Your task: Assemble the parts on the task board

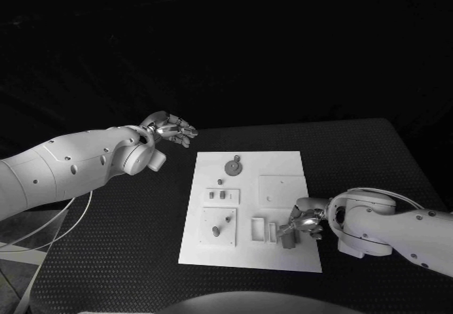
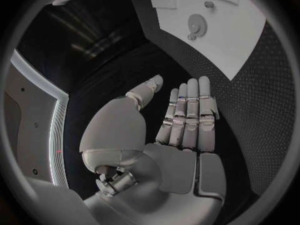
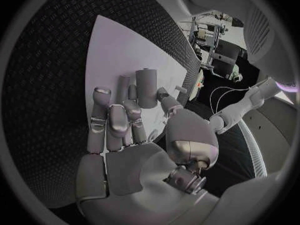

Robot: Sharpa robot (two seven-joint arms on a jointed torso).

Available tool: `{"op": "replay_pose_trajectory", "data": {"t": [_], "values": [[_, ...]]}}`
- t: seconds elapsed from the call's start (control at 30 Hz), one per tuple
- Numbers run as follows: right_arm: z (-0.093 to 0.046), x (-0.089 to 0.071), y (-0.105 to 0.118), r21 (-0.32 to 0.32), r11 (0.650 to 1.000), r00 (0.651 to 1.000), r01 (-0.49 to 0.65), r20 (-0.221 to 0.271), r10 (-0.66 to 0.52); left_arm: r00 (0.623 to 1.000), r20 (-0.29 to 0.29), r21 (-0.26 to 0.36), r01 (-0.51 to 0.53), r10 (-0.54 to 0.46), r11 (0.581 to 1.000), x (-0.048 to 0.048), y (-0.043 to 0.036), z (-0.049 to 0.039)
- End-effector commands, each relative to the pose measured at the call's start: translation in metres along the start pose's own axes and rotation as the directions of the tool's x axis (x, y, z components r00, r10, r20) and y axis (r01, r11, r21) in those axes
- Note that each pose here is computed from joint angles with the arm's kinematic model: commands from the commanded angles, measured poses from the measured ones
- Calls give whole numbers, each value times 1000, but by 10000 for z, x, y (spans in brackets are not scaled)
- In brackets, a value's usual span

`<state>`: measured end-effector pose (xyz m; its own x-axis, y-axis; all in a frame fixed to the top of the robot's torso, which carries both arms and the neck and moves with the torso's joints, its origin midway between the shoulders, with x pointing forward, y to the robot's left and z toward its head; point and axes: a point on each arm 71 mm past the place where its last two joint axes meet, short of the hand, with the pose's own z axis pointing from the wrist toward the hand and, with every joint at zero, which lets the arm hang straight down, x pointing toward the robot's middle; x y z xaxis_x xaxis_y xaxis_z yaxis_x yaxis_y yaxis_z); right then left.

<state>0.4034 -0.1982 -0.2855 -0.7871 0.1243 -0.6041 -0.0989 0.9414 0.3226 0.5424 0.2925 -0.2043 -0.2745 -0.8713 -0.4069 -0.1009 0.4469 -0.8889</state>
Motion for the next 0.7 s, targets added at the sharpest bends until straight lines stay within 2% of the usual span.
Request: {"op": "replay_pose_trajectory", "data": {"t": [0.03, 0.17, 0.47, 0.63, 0.7], "values": [[-30, -34, 36, -3, 998, 998, -55, 0, 55, 1000, -8, 0, 12, -12, 1000, -1, -1, 0], [-48, -91, 81, -16, 995, 995, -102, 21, 102, 1000, -9, 0, 12, -12, 1000, 2, -2, 1], [-10, -103, 162, -25, 987, 987, -158, 11, 158, 1000, -10, 0, 13, -13, 1000, 4, -3, 1], [54, -114, 240, -24, 986, 986, -166, 11, 167, 1000, -12, -1, 13, -13, 1000, 7, -4, 0], [102, -111, 296, -19, 984, 984, -179, -4, 179, 1000, -14, -4, 13, -13, 1000, 11, -3, 1]]}}
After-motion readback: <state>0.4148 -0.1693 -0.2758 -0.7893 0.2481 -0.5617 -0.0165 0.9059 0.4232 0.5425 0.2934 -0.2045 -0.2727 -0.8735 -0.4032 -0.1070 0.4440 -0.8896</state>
